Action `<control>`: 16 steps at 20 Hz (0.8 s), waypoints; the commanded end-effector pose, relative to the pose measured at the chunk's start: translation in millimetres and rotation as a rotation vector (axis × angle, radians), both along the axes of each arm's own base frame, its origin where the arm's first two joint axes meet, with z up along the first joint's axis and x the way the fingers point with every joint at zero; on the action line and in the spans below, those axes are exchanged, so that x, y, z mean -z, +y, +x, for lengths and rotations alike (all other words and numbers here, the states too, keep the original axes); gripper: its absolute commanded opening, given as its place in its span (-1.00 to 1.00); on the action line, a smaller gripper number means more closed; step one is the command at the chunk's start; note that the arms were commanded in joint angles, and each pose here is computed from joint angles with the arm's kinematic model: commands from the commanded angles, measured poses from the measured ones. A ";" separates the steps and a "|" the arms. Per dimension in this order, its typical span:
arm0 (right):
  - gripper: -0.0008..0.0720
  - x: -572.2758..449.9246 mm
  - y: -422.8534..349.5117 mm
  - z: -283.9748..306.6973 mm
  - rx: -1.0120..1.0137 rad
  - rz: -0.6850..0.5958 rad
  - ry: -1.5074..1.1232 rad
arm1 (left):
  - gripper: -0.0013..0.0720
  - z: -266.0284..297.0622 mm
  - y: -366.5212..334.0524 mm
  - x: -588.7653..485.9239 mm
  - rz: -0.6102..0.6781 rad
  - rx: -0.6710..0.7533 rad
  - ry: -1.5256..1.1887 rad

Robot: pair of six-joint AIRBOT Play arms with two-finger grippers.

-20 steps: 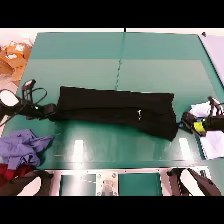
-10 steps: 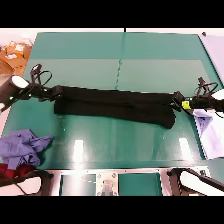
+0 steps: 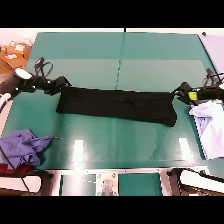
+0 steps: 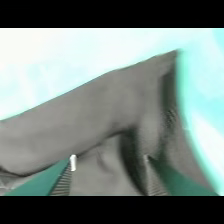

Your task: Fold the shirts.

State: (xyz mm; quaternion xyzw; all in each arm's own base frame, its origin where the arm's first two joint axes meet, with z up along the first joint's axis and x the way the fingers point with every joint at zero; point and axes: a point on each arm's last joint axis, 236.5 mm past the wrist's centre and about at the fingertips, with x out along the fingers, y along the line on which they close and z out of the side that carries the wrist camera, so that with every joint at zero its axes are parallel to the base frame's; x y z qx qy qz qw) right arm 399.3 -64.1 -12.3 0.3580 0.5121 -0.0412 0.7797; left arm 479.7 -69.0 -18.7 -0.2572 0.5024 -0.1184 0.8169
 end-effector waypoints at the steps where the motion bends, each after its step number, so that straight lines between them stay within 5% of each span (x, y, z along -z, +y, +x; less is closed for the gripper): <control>1: 0.48 2.5 -37.8 -19.4 -0.001 0.052 0.053 | 0.89 8.1 7.2 -35.3 -0.035 0.015 -0.019; 10: 0.46 103.1 18.8 -20.3 -0.307 0.400 0.049 | 0.88 -8.1 -32.4 -76.6 -0.225 0.121 0.012; 11: 0.10 105.9 26.2 -18.8 -0.337 0.409 0.059 | 0.88 -10.4 -35.4 -78.3 -0.235 0.137 0.011; 13: 0.08 99.4 35.7 -10.7 -0.385 0.400 0.047 | 0.87 -13.8 -43.0 -81.8 -0.255 0.161 0.012; 16: -0.08 69.2 50.3 -3.3 -0.507 0.423 0.011 | -0.33 -18.8 -74.8 -84.9 -0.241 0.262 -0.032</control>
